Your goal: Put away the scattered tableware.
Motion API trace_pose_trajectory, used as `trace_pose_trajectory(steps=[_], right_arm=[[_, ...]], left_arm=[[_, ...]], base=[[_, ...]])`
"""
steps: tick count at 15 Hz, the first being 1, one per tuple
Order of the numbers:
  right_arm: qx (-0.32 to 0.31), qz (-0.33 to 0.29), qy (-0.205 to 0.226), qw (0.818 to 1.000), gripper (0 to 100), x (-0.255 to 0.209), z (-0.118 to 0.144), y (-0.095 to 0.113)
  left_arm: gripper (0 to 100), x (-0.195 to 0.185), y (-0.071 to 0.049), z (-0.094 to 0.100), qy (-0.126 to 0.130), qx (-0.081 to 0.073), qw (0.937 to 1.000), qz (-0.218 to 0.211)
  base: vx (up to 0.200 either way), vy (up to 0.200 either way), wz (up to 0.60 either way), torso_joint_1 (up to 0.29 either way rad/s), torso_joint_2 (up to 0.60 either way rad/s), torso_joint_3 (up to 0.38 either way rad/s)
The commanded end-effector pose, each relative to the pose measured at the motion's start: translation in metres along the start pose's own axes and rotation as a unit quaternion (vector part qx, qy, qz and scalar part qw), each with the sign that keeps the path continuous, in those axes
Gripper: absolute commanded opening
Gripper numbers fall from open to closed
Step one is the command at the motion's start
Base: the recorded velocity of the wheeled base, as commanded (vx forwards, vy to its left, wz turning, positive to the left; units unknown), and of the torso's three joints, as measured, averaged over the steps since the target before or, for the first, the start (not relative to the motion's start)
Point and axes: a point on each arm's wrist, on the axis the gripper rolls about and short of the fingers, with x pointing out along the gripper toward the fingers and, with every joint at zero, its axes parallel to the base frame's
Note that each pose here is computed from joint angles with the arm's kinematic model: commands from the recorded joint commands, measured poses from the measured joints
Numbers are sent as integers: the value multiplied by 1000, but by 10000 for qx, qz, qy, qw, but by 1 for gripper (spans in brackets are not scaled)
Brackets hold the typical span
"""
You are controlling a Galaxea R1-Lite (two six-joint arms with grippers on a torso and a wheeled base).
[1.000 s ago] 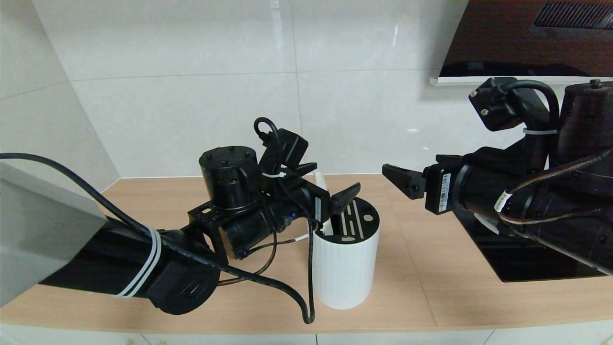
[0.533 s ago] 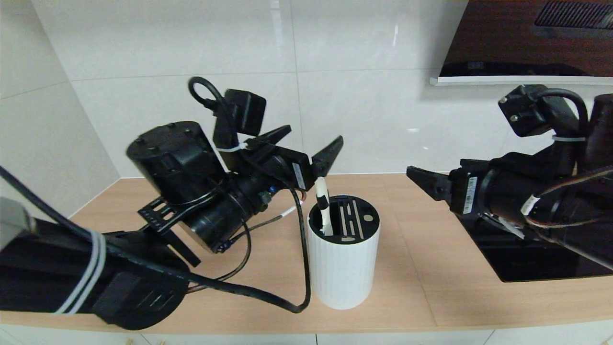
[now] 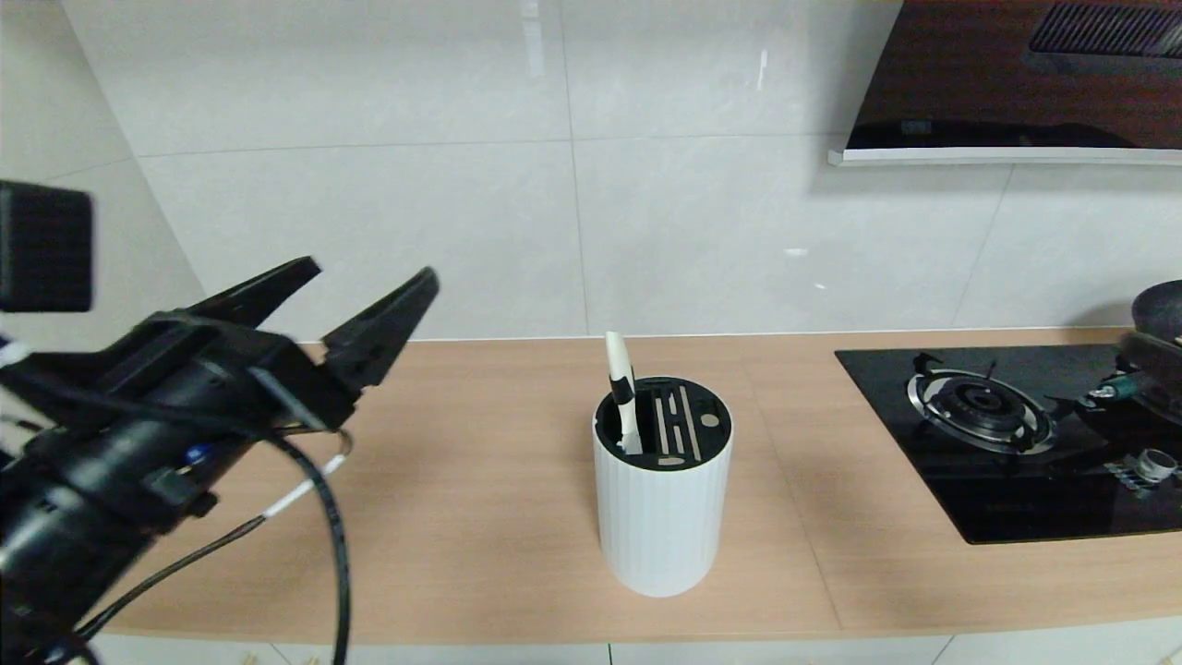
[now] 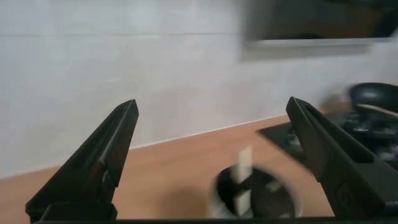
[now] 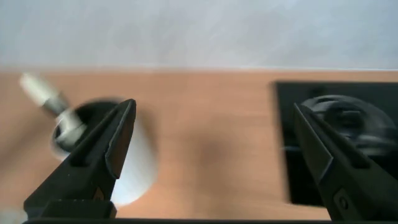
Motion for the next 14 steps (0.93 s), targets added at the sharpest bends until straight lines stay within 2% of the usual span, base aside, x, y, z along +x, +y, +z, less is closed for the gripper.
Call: trace_pose_trajectory(steps=[1, 2, 4, 5, 6, 8, 11, 13, 14], right_arm=[[2, -923, -516, 9944, 100, -70, -25, -30], [-27, -1036, -605, 9928, 100, -85, -35, -33], [-351, -765, -674, 9942, 100, -112, -62, -36], [-374, -681, -698, 9945, 100, -117, -65, -37], [-471, -416, -595, 9962, 100, -132, -80, -38], [-501, -374, -554, 9965, 100, -136, -85, -38], [-546, -394, -652, 9956, 100, -135, -85, -38], [-686, -552, -533, 9947, 100, -131, -93, -38], [-716, -733, -593, 9930, 100, -128, -102, -38]], left_arm=[[100, -89, 33, 10, -314, 178, 9956, 870], [100, -106, 37, 8, -378, 181, 9938, 1034], [100, -139, 36, 10, -619, 71, 9930, 999], [100, -145, 35, 9, -631, 54, 9929, 1008], [100, -169, 32, 2, -613, 0, 9927, 1041], [100, -204, 24, -11, -602, 114, 9918, 1117], [100, -233, 12, -25, -650, 294, 9912, 1111], [100, -235, 14, -34, -607, 313, 9906, 1183], [100, -233, 18, -46, -539, 443, 9890, 1301]], base=[[0, 0, 0, 0, 0, 0], [0, 0, 0, 0, 0, 0], [0, 0, 0, 0, 0, 0], [0, 0, 0, 0, 0, 0], [0, 0, 0, 0, 0, 0], [0, 0, 0, 0, 0, 0], [0, 0, 0, 0, 0, 0], [0, 0, 0, 0, 0, 0], [0, 0, 0, 0, 0, 0]])
